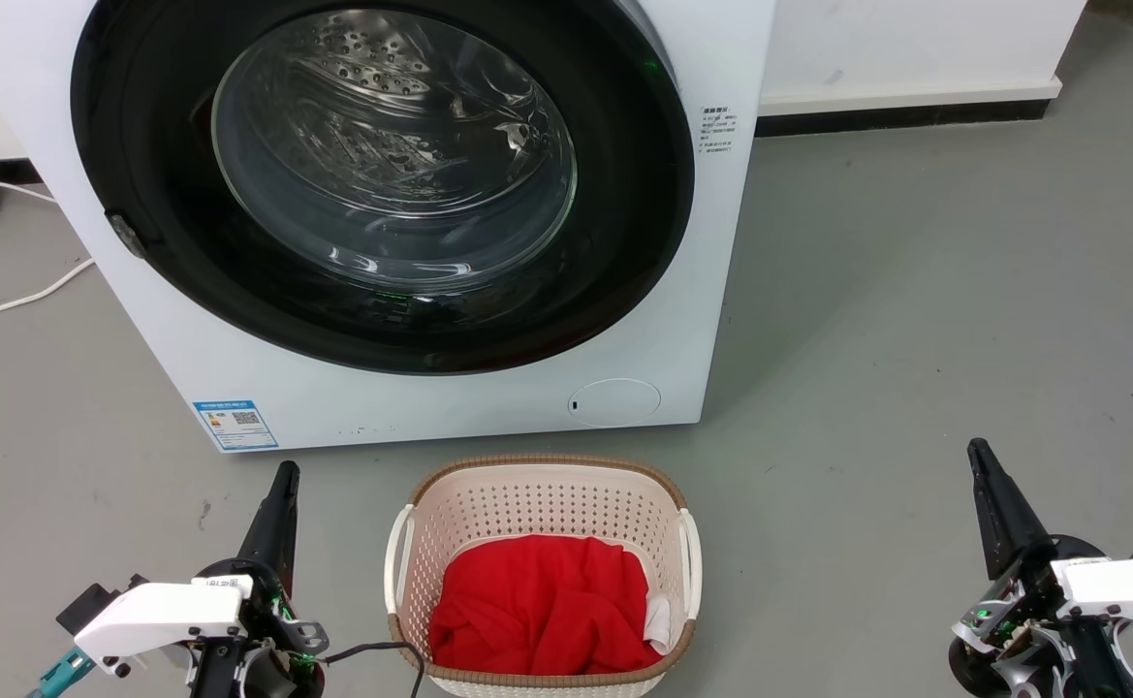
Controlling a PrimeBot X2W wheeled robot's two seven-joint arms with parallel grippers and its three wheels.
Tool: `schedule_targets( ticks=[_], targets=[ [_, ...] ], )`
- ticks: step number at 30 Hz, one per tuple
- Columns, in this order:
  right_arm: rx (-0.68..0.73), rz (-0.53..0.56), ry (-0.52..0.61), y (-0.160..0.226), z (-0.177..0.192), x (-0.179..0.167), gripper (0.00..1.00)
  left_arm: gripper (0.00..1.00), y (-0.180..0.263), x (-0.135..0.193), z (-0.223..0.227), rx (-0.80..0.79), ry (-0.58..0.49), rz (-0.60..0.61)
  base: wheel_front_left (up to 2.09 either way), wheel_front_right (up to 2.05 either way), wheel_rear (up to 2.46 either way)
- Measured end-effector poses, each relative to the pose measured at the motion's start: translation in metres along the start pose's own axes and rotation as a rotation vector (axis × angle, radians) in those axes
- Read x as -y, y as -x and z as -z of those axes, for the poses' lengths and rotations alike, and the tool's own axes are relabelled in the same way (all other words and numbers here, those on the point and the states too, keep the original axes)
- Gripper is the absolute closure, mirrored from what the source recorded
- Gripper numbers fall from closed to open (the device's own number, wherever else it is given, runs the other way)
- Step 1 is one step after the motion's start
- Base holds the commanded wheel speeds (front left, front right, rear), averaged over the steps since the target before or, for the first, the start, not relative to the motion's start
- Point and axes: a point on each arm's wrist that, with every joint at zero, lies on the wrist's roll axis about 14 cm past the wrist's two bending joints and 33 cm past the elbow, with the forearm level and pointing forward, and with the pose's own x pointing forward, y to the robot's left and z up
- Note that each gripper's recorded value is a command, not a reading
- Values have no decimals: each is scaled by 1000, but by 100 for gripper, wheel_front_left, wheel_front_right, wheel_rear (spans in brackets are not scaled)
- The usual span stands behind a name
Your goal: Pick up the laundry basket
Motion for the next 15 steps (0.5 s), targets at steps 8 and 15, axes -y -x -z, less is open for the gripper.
schedule_targets(
  ticks=[8, 15],
  targets=[
    [0, 0, 0, 0, 0, 0, 100, 100, 0, 0, 0, 0, 0, 0, 0, 0, 0],
    [1, 51, -4, 7, 0, 17, 0, 0, 7, -18, 1, 2, 6, -53, 0, 0, 0]
  ],
)
